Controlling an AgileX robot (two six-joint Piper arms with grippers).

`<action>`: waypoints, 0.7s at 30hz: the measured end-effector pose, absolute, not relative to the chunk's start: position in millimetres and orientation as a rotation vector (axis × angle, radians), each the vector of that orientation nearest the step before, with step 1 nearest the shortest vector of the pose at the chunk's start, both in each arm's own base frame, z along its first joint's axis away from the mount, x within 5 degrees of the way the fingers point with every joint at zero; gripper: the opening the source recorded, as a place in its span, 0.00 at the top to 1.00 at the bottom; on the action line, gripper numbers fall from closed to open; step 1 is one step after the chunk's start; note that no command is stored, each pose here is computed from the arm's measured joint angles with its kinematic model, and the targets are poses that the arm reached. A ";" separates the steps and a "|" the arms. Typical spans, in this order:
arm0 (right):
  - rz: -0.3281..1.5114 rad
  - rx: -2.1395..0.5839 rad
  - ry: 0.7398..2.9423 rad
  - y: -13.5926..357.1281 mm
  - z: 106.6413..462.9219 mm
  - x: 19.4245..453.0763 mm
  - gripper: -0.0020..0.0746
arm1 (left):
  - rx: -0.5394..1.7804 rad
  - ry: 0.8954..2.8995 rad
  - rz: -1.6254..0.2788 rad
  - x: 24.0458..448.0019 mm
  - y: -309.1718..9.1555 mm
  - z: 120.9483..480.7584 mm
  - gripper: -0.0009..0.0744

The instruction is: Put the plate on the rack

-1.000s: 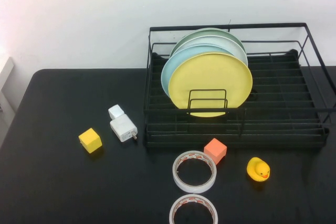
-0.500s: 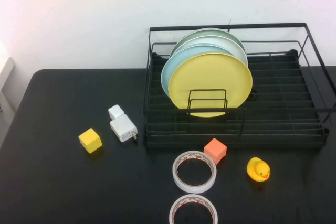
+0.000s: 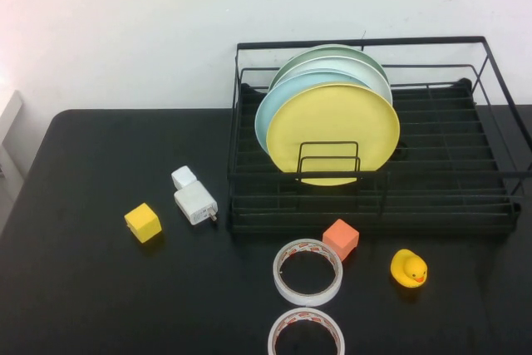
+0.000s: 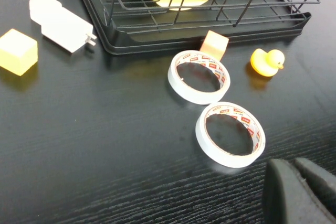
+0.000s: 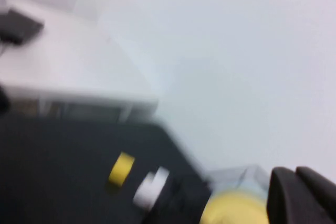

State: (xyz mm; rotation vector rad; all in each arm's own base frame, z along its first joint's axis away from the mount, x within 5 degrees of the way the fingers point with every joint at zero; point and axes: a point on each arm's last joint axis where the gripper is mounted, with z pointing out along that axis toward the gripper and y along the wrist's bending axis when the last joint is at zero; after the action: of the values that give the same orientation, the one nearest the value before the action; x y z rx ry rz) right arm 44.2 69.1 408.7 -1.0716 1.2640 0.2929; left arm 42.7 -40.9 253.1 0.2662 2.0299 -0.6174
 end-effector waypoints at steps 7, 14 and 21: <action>0.256 -1.010 1.658 54.8 378.6 44.2 0.97 | 0.265 2.030 -0.620 42.7 -41.0 253.1 0.99; 0.124 -0.943 1.586 44.1 382.1 19.1 0.97 | 0.265 2.030 -0.620 42.7 -41.0 253.1 0.99; 0.077 -0.868 1.567 37.6 374.4 6.6 0.97 | 0.265 2.030 -0.620 42.7 -41.0 253.1 0.99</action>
State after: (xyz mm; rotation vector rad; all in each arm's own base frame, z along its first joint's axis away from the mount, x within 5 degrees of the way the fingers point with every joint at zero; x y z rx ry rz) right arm 6.6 37.6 374.4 -0.8684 1.5673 0.0768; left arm 42.7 -41.0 253.1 0.2654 2.0297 -0.6197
